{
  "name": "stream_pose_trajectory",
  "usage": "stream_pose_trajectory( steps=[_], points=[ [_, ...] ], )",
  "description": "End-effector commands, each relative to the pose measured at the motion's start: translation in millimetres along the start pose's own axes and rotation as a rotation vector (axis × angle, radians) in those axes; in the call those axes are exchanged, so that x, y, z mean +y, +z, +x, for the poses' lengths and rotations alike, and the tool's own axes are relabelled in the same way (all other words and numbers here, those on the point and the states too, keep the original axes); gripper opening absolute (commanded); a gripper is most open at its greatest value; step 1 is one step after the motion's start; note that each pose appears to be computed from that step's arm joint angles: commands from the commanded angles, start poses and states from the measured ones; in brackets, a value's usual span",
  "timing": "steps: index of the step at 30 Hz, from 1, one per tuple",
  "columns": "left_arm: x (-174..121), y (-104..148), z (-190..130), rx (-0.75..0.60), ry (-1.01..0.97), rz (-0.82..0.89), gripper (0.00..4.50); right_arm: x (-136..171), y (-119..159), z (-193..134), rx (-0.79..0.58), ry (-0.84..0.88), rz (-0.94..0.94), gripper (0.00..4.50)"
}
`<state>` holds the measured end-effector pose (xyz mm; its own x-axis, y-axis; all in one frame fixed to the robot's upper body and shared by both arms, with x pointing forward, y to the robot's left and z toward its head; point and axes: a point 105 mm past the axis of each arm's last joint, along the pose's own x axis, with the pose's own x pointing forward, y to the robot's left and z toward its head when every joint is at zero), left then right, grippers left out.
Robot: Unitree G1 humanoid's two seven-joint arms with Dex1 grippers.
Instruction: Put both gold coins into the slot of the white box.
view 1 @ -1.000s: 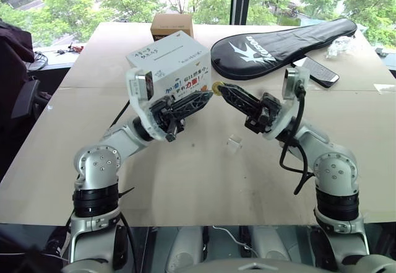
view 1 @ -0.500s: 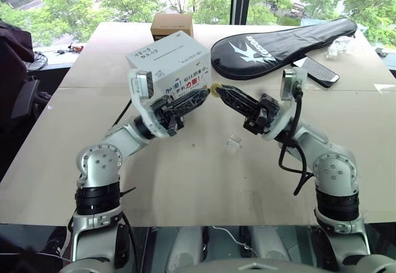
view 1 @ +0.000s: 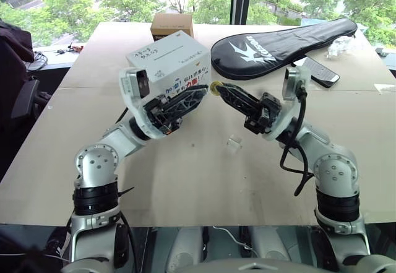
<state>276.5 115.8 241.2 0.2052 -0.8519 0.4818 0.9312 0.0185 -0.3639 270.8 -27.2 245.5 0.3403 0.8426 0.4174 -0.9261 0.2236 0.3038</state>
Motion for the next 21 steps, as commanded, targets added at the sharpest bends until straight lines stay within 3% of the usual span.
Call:
stream_pose_trajectory(
  steps=[1,20,21],
  points=[
    [-10,5,3,-0.001,-0.045,0.022,2.15,11,6,3,-0.020,0.047,-0.012,0.00],
    [-12,-5,11,0.038,-0.083,-0.006,2.15,26,4,7,0.011,0.109,-0.003,0.00],
    [-12,-5,11,0.034,-0.087,-0.008,1.93,26,4,7,0.011,0.108,-0.003,0.00]
  ],
)
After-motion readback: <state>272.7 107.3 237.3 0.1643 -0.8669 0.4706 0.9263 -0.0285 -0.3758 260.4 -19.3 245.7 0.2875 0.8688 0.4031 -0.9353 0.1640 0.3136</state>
